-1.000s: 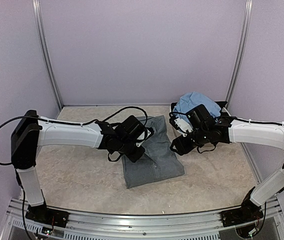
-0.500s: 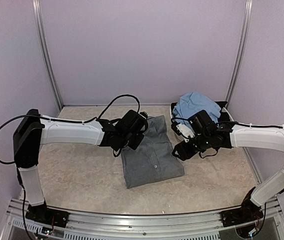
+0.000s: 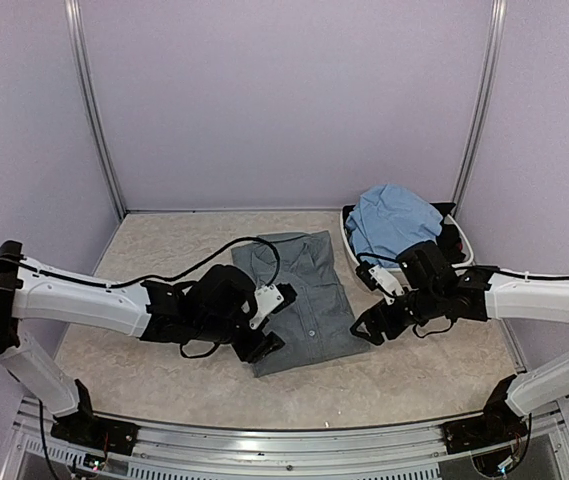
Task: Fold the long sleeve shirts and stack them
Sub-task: Pick up the 2/3-rectangle-folded shirt from the center of the board.
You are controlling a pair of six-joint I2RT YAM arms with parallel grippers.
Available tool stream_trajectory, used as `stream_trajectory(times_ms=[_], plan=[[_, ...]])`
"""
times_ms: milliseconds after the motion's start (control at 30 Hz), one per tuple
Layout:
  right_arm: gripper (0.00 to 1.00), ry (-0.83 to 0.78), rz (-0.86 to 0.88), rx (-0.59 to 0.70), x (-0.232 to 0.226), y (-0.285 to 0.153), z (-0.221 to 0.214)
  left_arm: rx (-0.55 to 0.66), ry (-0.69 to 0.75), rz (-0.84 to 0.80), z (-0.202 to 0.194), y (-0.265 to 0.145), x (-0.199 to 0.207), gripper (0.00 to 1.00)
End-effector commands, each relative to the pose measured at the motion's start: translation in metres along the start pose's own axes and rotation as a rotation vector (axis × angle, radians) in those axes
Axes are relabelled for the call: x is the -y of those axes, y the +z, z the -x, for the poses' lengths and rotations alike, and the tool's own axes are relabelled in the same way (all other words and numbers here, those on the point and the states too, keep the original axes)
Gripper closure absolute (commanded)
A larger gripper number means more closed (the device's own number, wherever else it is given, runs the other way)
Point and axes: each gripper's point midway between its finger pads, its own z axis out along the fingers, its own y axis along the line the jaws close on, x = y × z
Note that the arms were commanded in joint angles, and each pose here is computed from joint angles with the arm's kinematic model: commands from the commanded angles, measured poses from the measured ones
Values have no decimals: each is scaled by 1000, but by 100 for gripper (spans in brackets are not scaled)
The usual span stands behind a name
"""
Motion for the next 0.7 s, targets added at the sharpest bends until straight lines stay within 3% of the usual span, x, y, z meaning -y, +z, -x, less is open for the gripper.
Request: stream_trajectory(times_ms=[0,167,433,533,667], plan=[[21,109,37,-30,-6,11,-11,5,178,-137,-16,-1,52,38],[21,122,90,13,-15,2,-7,-122,306,-60,-50,11,56,38],[21,119,116,0,-19,7,-9,-252,390,115,-74,36,33,40],[22,122,126,-17,-20,11,-14,-289,409,129,-83,44,32,51],[23,115,105,-22,-17,7,-17,-345,435,109,-100,44,38,80]])
